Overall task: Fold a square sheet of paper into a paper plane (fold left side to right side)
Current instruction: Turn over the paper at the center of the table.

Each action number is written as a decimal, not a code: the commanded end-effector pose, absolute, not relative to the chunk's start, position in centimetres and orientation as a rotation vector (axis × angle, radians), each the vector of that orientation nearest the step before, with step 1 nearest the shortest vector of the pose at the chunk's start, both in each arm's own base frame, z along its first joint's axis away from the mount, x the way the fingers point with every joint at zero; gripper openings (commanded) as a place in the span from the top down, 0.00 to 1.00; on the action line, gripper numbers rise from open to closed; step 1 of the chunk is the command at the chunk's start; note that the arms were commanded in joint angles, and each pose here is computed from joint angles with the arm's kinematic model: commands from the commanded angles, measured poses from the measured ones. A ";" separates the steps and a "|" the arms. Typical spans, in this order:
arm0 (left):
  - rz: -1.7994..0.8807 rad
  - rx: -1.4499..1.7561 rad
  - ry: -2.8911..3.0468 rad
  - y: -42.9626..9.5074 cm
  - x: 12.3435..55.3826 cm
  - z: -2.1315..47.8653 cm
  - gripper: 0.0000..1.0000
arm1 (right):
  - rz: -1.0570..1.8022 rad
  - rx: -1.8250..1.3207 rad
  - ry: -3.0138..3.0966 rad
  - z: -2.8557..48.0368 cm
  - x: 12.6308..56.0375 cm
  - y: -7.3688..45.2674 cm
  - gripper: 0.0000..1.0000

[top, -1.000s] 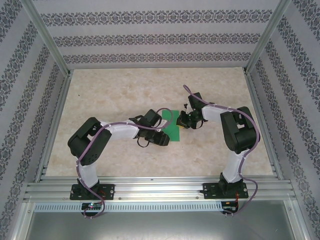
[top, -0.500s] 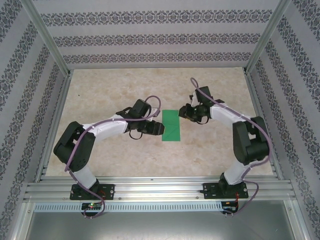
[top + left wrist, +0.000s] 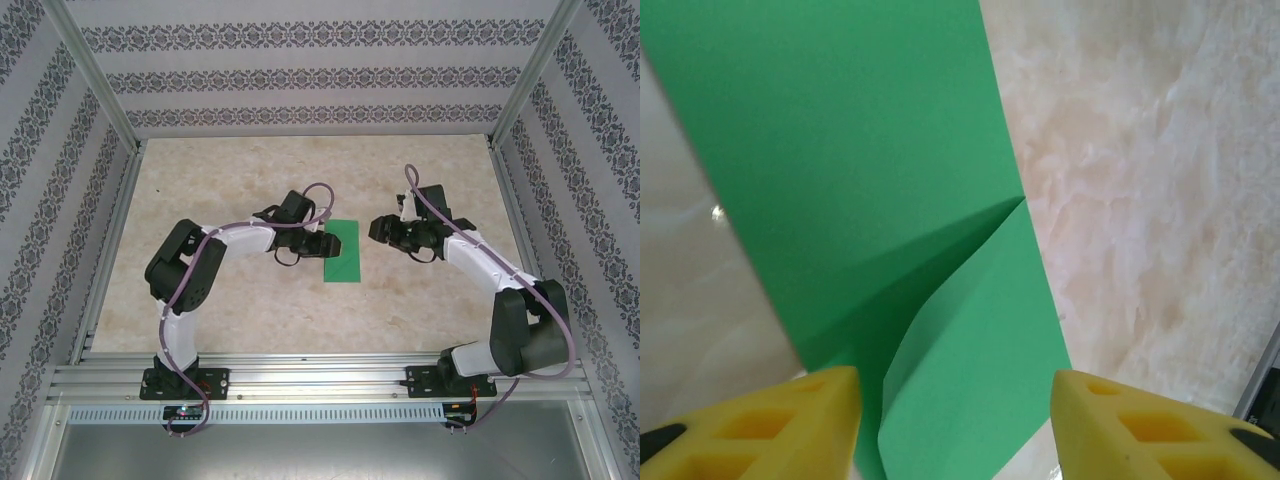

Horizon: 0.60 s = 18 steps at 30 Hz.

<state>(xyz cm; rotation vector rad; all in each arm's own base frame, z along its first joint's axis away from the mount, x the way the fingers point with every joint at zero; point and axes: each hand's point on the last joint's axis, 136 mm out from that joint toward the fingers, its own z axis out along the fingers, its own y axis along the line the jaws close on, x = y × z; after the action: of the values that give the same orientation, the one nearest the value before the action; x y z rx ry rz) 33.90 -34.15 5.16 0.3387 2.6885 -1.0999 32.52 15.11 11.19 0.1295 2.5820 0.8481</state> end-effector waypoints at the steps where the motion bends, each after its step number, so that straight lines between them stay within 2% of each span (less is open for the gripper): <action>1: -1.170 0.348 2.632 -35.2 35.1 6.2 0.51 | 0.895 0.120 2.547 11.5 32.4 15.5 0.49; 5: -1.152 0.341 2.655 -35.2 35.2 5.4 0.61 | 0.928 0.136 2.561 10.6 32.0 15.7 0.50; 12: -1.122 0.350 2.649 -34.8 35.2 5.6 0.94 | 1.071 0.158 2.546 9.6 32.0 17.3 0.52; 14: -1.122 0.355 2.636 -34.7 35.1 6.2 0.98 | 1.121 0.175 2.532 9.3 32.2 17.7 0.51; 18: -1.107 0.358 2.602 -34.3 35.0 7.3 0.98 | 1.203 0.197 2.512 8.7 32.5 18.5 0.50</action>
<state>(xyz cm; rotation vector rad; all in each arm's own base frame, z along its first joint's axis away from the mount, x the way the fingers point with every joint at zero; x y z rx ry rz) 34.19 -34.55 4.68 0.3388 2.6934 -1.1142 31.79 17.30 8.10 0.2066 2.5770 1.0899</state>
